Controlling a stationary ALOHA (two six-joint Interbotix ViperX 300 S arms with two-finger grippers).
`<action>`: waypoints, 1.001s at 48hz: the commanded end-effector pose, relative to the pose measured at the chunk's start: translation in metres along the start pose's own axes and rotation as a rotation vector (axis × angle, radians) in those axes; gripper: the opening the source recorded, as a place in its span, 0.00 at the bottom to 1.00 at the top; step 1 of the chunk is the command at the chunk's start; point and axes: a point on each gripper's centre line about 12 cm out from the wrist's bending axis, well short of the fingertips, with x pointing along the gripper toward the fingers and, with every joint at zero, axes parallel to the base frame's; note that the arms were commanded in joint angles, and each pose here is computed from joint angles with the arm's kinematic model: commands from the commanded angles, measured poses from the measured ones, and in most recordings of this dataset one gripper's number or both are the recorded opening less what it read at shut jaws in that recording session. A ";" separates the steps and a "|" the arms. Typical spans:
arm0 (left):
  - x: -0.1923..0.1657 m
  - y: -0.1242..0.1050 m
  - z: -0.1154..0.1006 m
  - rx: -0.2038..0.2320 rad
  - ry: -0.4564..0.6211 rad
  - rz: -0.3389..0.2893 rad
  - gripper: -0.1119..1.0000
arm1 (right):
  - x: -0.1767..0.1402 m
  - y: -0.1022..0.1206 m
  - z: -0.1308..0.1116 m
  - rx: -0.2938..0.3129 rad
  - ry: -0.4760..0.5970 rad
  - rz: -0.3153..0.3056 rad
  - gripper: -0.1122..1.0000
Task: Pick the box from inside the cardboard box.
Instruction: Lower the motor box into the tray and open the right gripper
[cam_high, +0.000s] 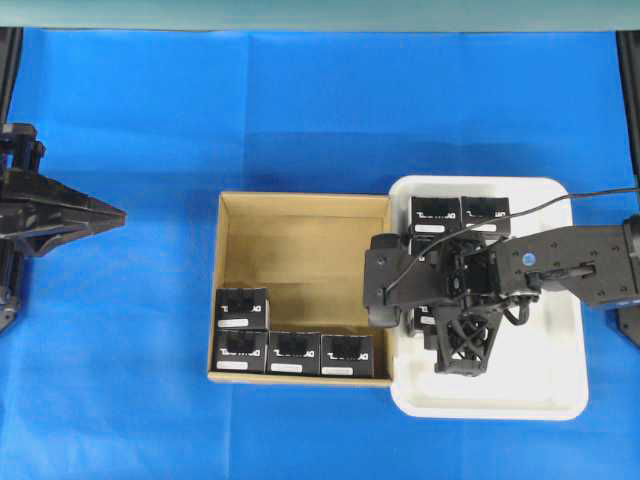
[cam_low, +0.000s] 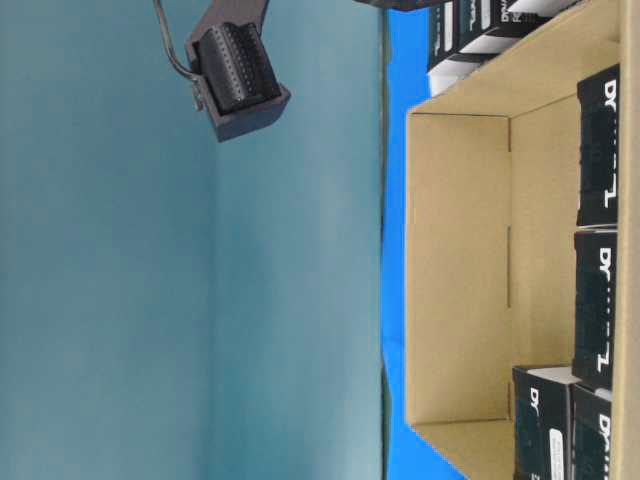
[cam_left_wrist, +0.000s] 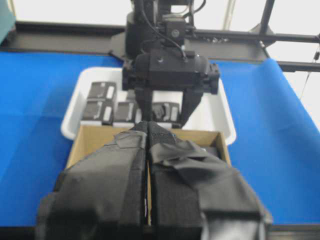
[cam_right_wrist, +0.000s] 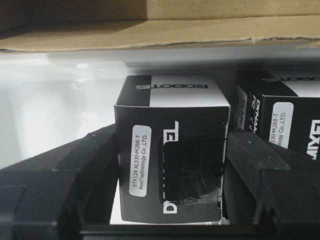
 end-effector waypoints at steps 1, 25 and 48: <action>0.002 -0.001 0.012 0.002 -0.032 -0.003 0.06 | 0.000 0.000 0.003 -0.001 -0.006 -0.001 0.65; 0.002 -0.002 0.012 0.000 -0.032 -0.007 0.06 | -0.001 0.002 0.007 -0.003 -0.009 0.005 0.65; 0.002 -0.002 0.012 0.000 -0.032 -0.007 0.06 | -0.020 0.004 0.015 -0.003 -0.020 0.010 0.96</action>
